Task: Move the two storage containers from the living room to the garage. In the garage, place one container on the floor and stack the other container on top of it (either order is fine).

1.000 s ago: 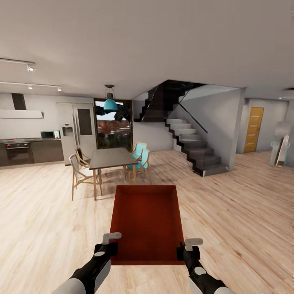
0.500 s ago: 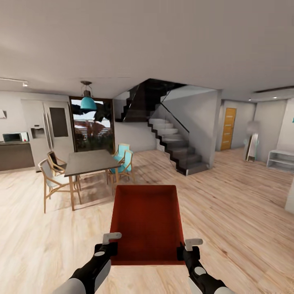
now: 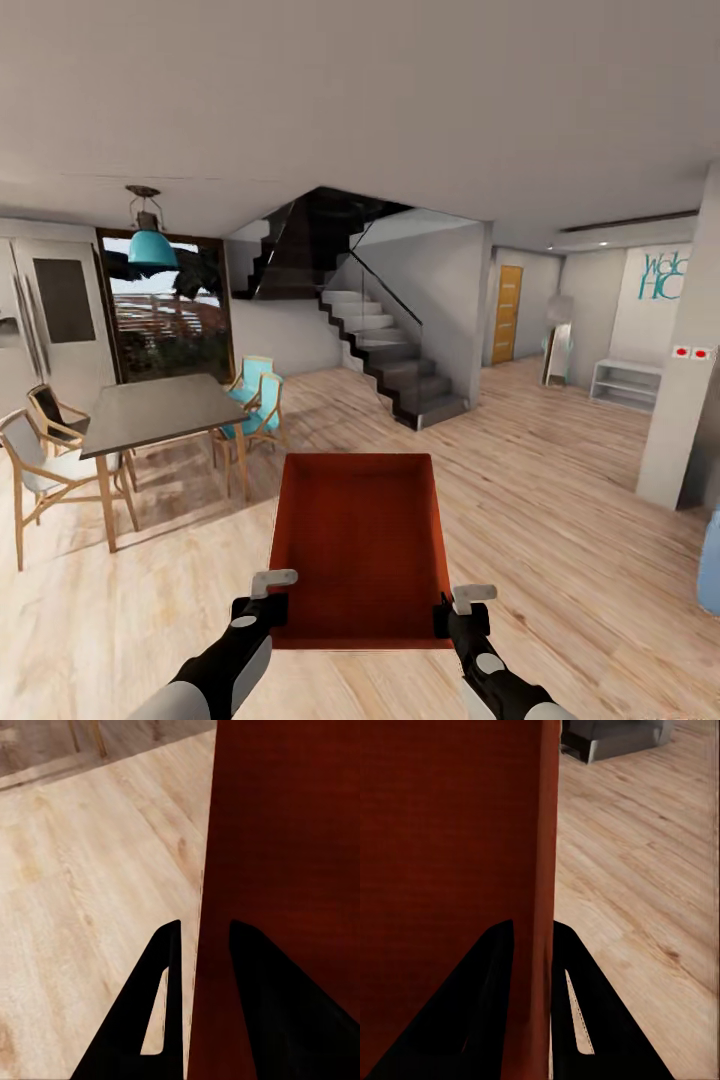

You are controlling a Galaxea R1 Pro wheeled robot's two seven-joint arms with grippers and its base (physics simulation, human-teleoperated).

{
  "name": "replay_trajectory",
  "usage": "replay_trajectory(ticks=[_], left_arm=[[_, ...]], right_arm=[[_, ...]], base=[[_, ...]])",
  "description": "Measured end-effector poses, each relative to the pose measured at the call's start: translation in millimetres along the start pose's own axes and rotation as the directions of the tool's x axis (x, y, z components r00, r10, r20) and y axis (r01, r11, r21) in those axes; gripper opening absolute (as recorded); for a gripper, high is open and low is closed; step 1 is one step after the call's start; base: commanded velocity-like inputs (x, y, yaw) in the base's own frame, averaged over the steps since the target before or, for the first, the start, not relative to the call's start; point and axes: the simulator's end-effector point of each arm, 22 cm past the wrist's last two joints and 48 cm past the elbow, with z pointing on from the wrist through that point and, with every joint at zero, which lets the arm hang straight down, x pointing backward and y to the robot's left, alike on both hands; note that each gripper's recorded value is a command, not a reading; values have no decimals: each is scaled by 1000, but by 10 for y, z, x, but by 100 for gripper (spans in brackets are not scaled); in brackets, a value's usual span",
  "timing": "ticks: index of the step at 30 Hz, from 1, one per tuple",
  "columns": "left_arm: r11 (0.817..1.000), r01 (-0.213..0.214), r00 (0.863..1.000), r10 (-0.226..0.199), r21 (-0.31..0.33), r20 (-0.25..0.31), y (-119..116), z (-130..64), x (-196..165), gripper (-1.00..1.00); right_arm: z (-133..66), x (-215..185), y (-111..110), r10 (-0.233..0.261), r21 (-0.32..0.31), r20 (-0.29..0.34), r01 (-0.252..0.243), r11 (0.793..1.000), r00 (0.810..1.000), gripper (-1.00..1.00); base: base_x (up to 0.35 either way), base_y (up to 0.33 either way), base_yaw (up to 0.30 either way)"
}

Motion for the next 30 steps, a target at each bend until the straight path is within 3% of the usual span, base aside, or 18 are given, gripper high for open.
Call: replay_trajectory(ticks=[13,30], left_arm=[[1000,0,1000,0,0,0,-1,0,0,-100],[1000,0,1000,0,0,1,-2,0,-2,-100]], right_arm=[[0,0,-1,0,0,0,0,1000,1000,-100],[0,-2,-2,0,0,2,0,1000,1000,-100]], base=[[321,85,-280],[321,85,-198]])
